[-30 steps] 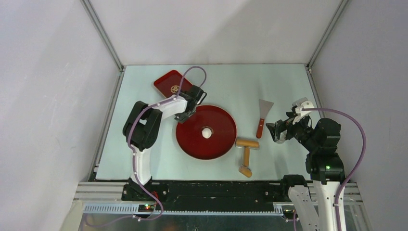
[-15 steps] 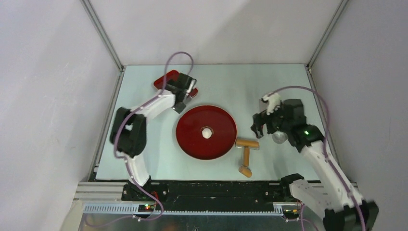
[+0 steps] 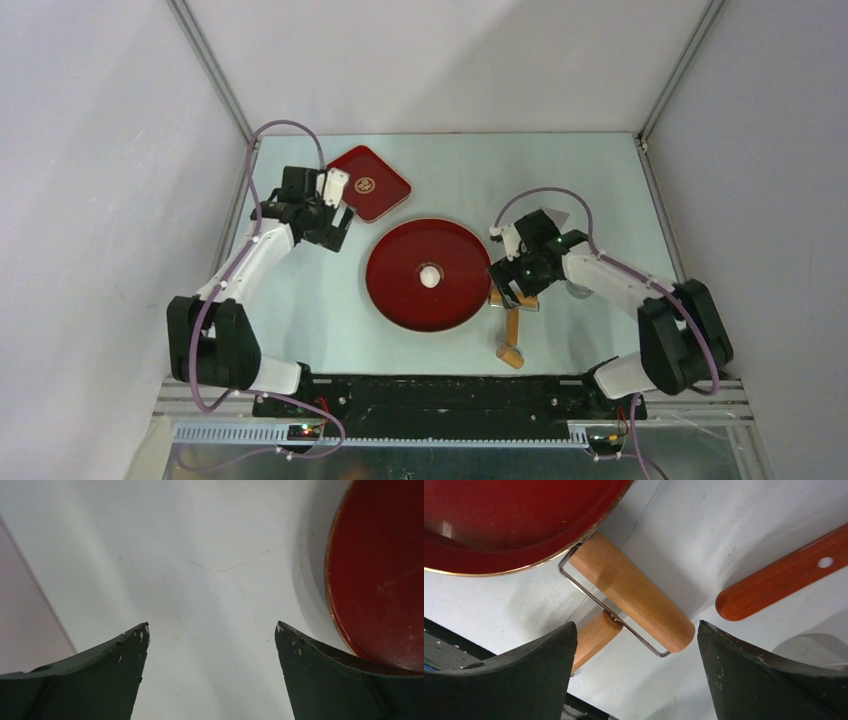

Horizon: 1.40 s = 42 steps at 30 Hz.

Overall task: Roll out the dumpling wrappers from the dough
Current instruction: Pick up the rolling pin from the center of the board.

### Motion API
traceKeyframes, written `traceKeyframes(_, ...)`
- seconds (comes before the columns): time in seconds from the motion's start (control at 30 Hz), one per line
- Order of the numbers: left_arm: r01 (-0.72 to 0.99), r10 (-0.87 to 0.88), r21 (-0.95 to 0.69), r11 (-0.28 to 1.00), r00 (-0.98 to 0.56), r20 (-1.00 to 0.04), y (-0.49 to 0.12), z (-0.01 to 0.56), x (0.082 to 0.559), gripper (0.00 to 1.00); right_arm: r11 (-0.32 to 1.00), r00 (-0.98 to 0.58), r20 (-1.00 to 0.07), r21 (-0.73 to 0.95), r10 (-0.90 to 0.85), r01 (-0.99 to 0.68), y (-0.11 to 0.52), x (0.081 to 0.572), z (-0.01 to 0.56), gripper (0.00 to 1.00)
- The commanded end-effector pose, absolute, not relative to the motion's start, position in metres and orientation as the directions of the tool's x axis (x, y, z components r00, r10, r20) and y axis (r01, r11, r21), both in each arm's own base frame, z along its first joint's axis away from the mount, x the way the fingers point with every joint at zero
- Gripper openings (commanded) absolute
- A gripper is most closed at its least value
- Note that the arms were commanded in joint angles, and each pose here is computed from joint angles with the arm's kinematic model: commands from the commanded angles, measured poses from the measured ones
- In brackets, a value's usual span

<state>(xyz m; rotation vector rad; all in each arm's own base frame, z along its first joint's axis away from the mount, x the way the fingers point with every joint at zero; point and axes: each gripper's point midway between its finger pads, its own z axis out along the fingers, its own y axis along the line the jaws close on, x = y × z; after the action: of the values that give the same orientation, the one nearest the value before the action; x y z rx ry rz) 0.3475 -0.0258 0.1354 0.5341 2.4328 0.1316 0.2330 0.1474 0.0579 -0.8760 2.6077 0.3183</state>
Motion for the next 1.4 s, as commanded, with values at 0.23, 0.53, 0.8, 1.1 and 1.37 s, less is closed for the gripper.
traceKeyframes(0.23, 0.314, 0.351, 0.192, 0.93, -0.605, -0.714, -0.035, 0.175, 0.347, 1.0, 0.776, -0.79, -0.233, 0.17, -0.567, -0.607, 0.156, 0.219, 0.028, 0.79)
traceKeyframes(0.53, 0.313, 0.35, 0.187, 0.931, -0.617, -0.705, -0.035, 0.165, 0.348, 1.0, 0.765, -0.756, -0.211, 0.053, -0.62, -0.642, 0.142, 0.235, 0.02, 0.61)
traceKeyframes(0.8, 0.316, 0.345, 0.181, 0.931, -0.611, -0.712, -0.036, 0.167, 0.346, 1.0, 0.685, -0.624, -0.319, -0.124, -0.713, -0.718, 0.128, 0.281, 0.047, 0.42)
traceKeyframes(1.1, 0.318, 0.337, 0.168, 0.933, -0.609, -0.718, -0.037, 0.167, 0.345, 1.0, 0.636, -0.463, -0.439, -0.469, -0.77, -0.613, 0.127, 0.376, 0.098, 0.63)
traceKeyframes(1.37, 0.339, 0.329, 0.141, 0.93, -0.602, -0.728, -0.043, 0.167, 0.345, 1.0, 0.803, -0.699, -0.406, -0.191, -0.588, -0.564, 0.12, 0.308, 0.112, 0.87)
